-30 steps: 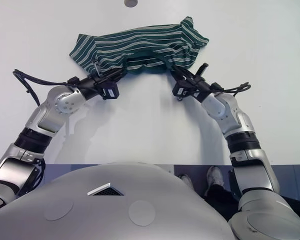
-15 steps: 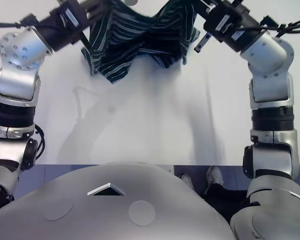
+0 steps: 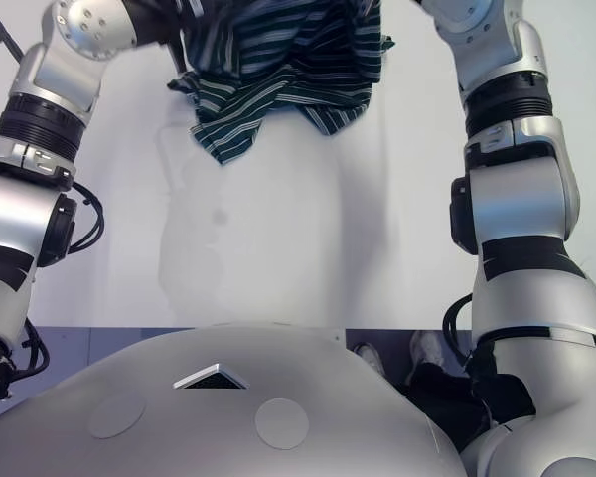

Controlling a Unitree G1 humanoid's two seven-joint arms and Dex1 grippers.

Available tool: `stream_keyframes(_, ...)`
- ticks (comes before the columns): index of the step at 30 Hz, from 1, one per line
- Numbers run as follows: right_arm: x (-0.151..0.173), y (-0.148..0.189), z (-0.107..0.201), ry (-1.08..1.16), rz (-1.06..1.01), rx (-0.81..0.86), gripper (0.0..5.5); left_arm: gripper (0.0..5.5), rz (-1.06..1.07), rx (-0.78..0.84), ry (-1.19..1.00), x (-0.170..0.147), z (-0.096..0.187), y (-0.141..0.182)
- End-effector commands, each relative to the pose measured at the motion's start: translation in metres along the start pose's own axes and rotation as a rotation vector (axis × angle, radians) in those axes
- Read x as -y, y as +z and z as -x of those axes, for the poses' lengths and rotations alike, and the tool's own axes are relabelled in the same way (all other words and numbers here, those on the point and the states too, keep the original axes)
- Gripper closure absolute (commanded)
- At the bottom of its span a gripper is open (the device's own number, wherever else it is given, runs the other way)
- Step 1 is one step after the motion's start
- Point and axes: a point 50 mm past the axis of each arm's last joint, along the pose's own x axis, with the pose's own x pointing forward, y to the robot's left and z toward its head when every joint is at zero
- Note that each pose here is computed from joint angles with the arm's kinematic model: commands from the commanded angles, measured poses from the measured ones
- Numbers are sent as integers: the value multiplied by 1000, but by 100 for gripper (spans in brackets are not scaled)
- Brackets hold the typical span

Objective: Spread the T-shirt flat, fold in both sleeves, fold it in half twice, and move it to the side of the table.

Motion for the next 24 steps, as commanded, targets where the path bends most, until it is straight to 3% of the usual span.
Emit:
stream_keyframes(1, -3, -3, 6, 98, -38, 38, 549, 550, 66, 23, 13, -16, 4, 1)
stream_keyframes(7, 19, -20, 0, -110, -16, -202, 549, 550, -46, -169, 223, -55, 6, 0)
stream_keyframes(12, 88, -6, 5, -467, 87, -339, 549, 550, -215, -178, 621, -122, 32, 42)
stream_keyframes(20, 185, 49, 36, -784, 278, -356, 549, 550, -392, -128, 944, -182, 77, 107)
stream_keyframes(22, 193, 58, 40, -826, 341, -328, 549, 550, -429, -103, 1029, -190, 89, 116)
stream_keyframes(24, 186, 57, 35, -772, 373, -295, 549, 550, -437, -78, 980, -184, 82, 113)
